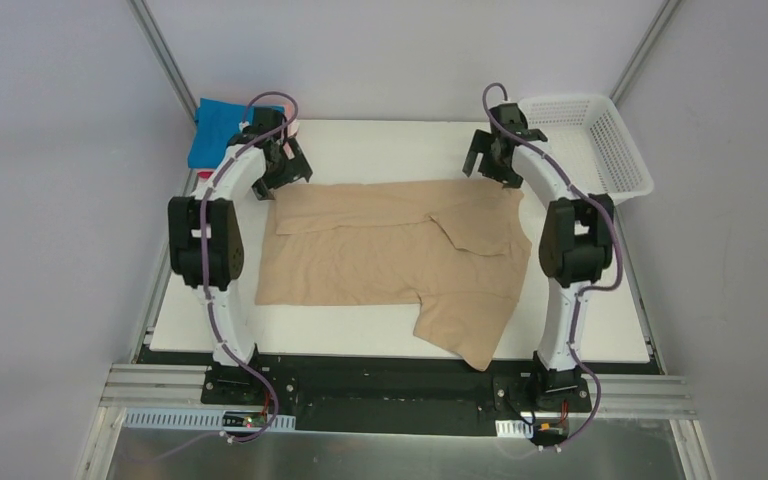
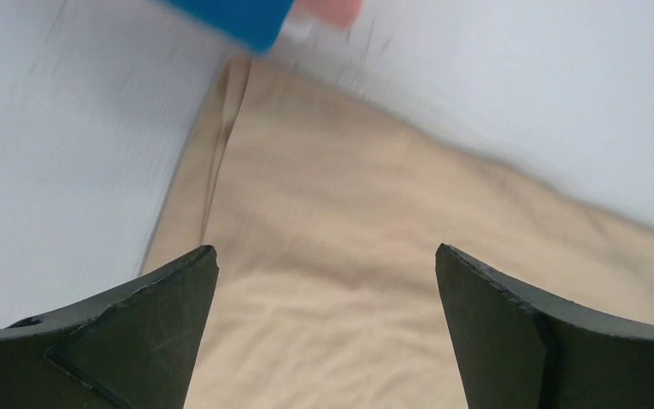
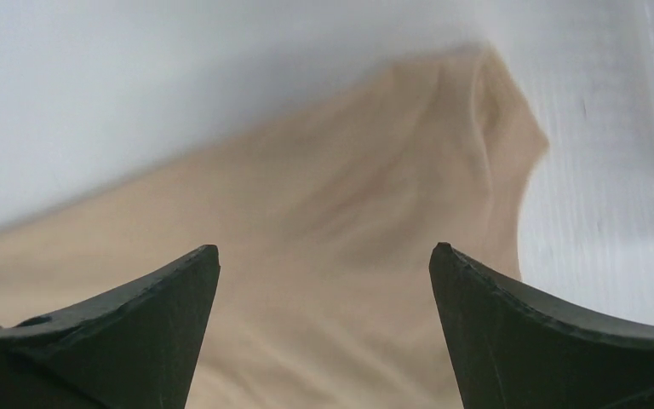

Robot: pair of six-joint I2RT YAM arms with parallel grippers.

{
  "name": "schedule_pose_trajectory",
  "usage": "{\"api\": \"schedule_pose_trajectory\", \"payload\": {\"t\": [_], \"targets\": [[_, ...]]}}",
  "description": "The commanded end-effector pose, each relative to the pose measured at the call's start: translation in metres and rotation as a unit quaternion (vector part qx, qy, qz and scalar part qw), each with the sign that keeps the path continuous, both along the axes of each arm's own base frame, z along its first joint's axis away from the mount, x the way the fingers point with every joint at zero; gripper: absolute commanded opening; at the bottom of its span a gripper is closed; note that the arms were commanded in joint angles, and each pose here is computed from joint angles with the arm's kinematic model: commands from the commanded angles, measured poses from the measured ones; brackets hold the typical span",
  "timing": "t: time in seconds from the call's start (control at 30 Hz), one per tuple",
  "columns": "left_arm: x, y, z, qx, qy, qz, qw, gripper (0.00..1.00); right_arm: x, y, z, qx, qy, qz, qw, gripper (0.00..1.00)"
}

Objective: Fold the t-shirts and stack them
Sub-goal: Fold the flattened tshirt in 1/3 of the way, then grab the side of the flattened tshirt closest away from the robot with both arms

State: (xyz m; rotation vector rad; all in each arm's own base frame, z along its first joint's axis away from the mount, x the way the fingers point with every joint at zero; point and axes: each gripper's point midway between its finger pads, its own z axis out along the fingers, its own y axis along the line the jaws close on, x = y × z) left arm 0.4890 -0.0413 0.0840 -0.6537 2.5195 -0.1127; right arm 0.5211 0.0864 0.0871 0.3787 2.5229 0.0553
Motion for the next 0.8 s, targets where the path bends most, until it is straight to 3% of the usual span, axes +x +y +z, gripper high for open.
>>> {"api": "schedule_pose_trajectory", "payload": {"t": [0.0, 0.27, 0.4, 0.6, 0.77], "targets": [[-0.065, 0.003, 0.073, 0.035, -0.048, 0.026, 0.998, 0.99, -0.064, 0.006, 0.068, -0.023, -0.051, -0.009, 0.998, 0.97], [-0.227, 0.04, 0.025, 0.051, 0.013, 0.185, 0.981, 0.99, -0.175, 0.01, 0.04, 0.058, -0.02, -0.061, 0.996, 0.97], [-0.282, 0.05, -0.002, 0.05, 0.04, 0.238, 0.969, 0.99, -0.209, 0.01, 0.025, 0.082, -0.006, -0.071, 0.994, 0.97], [-0.308, 0.064, -0.024, 0.054, 0.027, 0.313, 0.948, 0.99, -0.224, 0.02, 0.03, 0.123, -0.019, -0.056, 0.991, 0.97], [-0.299, 0.066, -0.033, 0.047, 0.019, 0.336, 0.941, 0.86, -0.227, 0.019, 0.032, 0.117, -0.02, -0.055, 0.991, 0.97]]}}
